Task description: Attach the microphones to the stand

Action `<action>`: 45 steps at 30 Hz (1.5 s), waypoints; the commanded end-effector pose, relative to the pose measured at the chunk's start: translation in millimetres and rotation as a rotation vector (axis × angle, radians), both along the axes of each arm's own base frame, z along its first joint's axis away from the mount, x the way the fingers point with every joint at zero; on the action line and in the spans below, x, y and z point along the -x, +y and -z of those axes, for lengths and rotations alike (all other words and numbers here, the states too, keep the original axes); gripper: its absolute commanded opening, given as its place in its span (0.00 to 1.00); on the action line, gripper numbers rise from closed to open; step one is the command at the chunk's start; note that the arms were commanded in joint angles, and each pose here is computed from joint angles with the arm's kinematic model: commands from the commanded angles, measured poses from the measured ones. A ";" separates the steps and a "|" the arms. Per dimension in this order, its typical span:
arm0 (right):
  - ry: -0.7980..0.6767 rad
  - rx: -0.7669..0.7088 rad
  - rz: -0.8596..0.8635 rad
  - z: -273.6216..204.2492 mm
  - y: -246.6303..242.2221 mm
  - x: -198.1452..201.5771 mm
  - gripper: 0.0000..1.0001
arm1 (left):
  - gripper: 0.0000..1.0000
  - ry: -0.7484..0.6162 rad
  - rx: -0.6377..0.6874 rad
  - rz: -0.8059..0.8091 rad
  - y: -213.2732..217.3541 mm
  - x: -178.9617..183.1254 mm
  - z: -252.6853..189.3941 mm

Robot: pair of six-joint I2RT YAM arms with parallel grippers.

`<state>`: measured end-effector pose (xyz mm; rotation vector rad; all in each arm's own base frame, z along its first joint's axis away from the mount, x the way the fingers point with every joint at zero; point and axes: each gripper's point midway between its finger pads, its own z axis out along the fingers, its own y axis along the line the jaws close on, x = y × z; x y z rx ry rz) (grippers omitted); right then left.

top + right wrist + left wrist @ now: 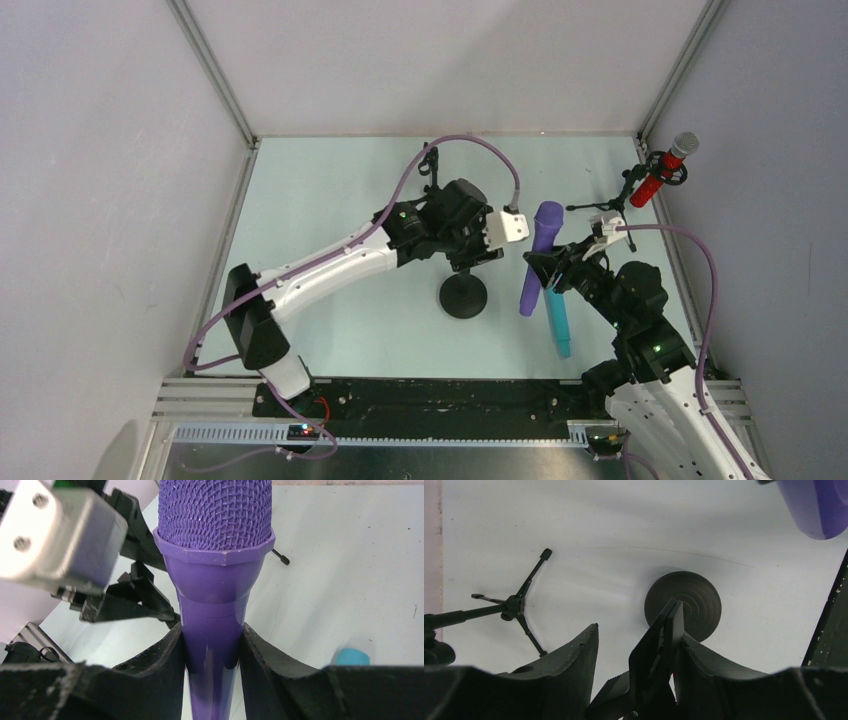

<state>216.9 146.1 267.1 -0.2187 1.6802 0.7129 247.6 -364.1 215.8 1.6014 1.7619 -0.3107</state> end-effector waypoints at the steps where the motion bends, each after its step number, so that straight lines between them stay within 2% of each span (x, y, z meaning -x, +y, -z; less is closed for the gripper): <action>1: -0.023 -0.013 0.000 -6.5 0.1 -1.0 0.00 | 0.01 -0.071 0.014 0.064 -13.4 5.2 -10.4; 8: -0.012 -0.011 0.005 -3.9 -0.4 -2.3 0.00 | 0.06 -0.058 0.007 0.082 -14.5 9.8 -4.6; 11: -0.009 -0.011 0.003 -3.3 0.2 -2.4 0.00 | 0.26 -0.049 0.008 0.079 -15.5 10.8 -3.3; 12: -0.009 -0.011 0.006 -3.2 -0.3 -2.8 0.00 | 0.38 -0.047 0.008 0.073 -16.1 10.3 -3.0; 14: -0.009 -0.010 0.006 -3.1 -0.3 -3.2 0.00 | 0.52 -0.048 0.007 0.067 -16.1 9.6 -2.9; 18: -0.009 -0.014 0.005 -3.8 0.5 -4.1 0.00 | 0.76 -0.054 0.005 0.071 -16.1 9.5 -3.2; 22: -0.006 -0.013 0.002 -2.9 1.4 -4.8 0.00 | 0.95 -0.065 0.005 0.071 -14.9 8.8 -5.8; 24: -0.008 -0.014 0.003 -3.4 1.3 -5.2 0.00 | 0.99 -0.076 0.005 0.072 -14.2 8.2 -8.4; 30: -0.003 -0.014 0.001 -2.5 2.3 -6.2 0.00 | 1.00 -0.129 0.033 0.095 -18.1 9.9 -30.2; 37: -0.002 -0.014 0.001 -2.7 2.3 -6.8 0.00 | 1.00 -0.306 0.039 0.130 -28.3 10.9 -75.7; 45: -0.001 -0.014 0.000 -2.5 2.3 -6.4 0.00 | 1.00 -0.351 0.170 0.128 -39.5 15.5 -131.5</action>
